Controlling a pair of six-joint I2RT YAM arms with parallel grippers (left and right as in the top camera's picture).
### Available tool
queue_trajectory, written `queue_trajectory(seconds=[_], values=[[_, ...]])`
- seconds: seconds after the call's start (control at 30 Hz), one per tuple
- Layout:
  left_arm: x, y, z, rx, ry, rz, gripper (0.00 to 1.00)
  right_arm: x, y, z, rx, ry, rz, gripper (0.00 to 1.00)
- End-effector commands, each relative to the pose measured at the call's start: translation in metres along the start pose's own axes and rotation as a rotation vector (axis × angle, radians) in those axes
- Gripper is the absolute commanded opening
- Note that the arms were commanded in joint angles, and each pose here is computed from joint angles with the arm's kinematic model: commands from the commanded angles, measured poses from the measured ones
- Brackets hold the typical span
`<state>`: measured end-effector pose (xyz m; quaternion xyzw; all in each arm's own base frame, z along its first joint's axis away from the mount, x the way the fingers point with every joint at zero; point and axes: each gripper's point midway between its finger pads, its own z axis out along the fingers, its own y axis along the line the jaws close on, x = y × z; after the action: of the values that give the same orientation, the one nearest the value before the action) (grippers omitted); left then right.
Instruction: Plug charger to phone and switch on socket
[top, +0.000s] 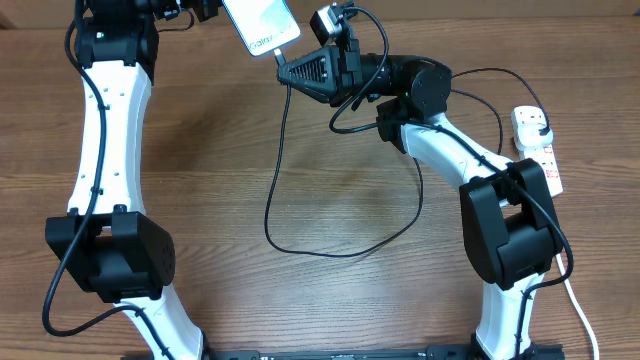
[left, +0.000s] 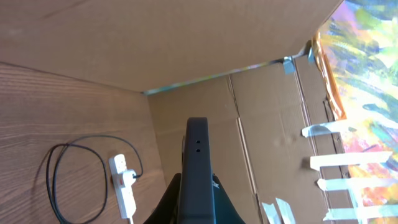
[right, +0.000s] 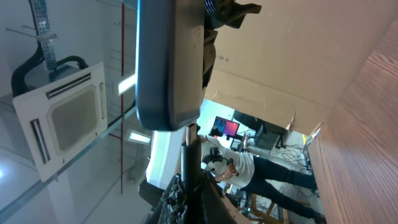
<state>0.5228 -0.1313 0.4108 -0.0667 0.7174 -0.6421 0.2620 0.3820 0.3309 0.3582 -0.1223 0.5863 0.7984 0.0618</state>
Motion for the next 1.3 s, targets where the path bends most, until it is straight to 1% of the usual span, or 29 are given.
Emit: queue_trajectory(seconds=[0.0, 0.2, 0.67, 1.27], values=[[0.006, -0.022, -0.006, 0.033, 0.025, 0.074, 0.04, 0.001, 0.006, 0.003, -0.011, 0.003, 0.121, 0.04], [0.011, -0.024, -0.006, 0.044, 0.050, 0.112, 0.04, 0.002, 0.008, 0.003, -0.017, 0.007, 0.104, 0.04], [0.011, -0.024, -0.006, 0.043, 0.051, 0.089, 0.04, 0.003, 0.007, 0.003, -0.013, 0.012, 0.106, 0.04], [0.017, -0.026, 0.001, 0.049, 0.069, 0.088, 0.04, -0.003, 0.009, 0.003, -0.030, -0.021, 0.116, 0.04]])
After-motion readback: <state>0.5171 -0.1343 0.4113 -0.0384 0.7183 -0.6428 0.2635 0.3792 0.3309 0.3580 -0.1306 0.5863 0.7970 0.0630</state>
